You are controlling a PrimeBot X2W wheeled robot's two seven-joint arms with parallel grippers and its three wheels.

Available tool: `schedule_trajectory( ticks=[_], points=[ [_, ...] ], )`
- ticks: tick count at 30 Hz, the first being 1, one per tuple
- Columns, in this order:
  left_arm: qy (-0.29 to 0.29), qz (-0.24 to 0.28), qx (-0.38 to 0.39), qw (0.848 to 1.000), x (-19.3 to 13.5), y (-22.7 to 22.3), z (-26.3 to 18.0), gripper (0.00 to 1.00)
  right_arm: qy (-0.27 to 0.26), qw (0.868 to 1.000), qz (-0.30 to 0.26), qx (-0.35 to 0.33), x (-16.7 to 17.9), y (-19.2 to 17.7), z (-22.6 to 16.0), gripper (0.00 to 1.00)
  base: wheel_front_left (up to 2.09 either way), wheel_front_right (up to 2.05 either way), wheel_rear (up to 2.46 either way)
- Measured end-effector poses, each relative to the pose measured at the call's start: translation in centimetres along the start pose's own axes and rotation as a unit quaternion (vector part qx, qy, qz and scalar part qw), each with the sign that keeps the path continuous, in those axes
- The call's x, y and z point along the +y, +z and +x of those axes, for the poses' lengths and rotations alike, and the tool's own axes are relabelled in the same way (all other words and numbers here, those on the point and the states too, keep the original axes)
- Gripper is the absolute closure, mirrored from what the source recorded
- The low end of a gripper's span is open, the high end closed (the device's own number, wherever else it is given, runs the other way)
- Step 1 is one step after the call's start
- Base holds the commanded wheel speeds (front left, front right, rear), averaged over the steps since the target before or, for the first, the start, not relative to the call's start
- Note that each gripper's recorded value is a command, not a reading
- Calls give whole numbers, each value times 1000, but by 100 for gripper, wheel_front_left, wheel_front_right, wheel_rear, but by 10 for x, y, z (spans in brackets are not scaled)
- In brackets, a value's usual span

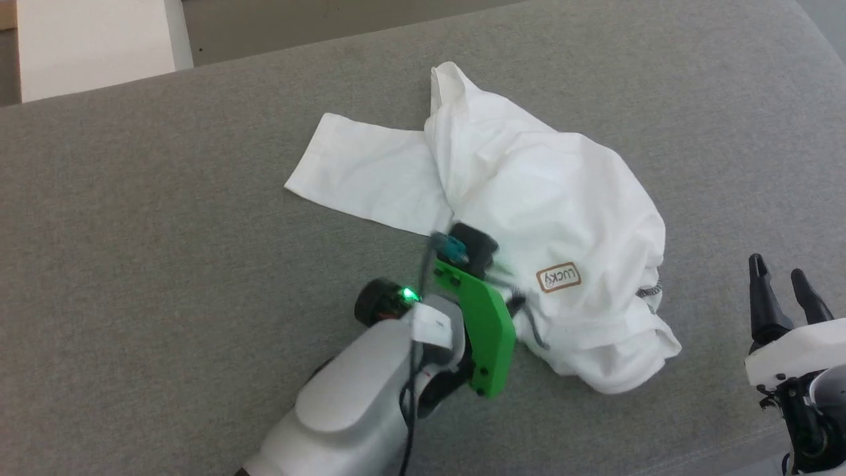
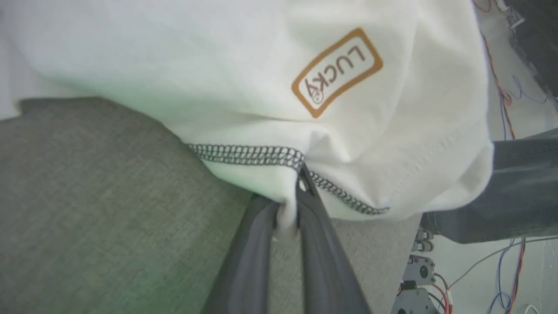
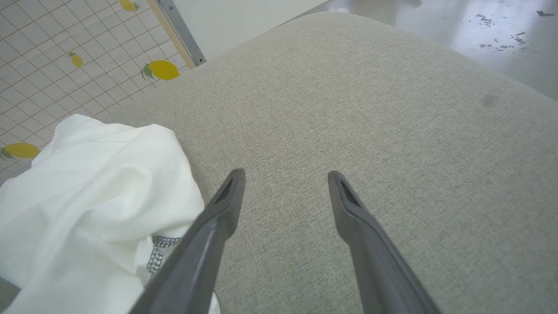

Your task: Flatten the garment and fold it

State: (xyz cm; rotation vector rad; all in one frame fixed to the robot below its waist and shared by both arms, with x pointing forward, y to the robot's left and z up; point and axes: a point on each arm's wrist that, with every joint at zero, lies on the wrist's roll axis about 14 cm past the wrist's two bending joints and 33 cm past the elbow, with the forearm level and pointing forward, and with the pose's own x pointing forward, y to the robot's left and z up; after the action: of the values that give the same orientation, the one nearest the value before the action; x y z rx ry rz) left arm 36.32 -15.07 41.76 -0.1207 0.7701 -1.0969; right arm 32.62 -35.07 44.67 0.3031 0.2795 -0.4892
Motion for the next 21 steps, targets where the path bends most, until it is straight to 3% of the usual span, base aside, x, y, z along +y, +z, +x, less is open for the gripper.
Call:
schedule_trajectory(
  ticks=[5, 10, 13, 16, 21],
  points=[
    [38, -57, -150, 986, 28, 68, -29, 100, 16, 1000, -11, 5, 13, -2, 7, 0, 0, 0, 0],
    [125, -74, -289, 946, 79, 126, -101, 100, 52, 998, -19, 16, 40, -6, 14, 0, 0, 0, 0],
    [202, -86, -346, 912, 113, 135, -159, 100, 83, 996, -21, 19, 63, -6, 17, 0, 0, 0, 0],
    [298, -123, -375, 869, 149, 108, -220, 100, 113, 993, -24, 22, 86, -7, 18, 0, 0, 0, 0],
    [466, -216, -377, 771, 192, 10, -321, 100, 165, 986, -30, 23, 125, -6, 17, 0, 0, 0, 0]
  ],
)
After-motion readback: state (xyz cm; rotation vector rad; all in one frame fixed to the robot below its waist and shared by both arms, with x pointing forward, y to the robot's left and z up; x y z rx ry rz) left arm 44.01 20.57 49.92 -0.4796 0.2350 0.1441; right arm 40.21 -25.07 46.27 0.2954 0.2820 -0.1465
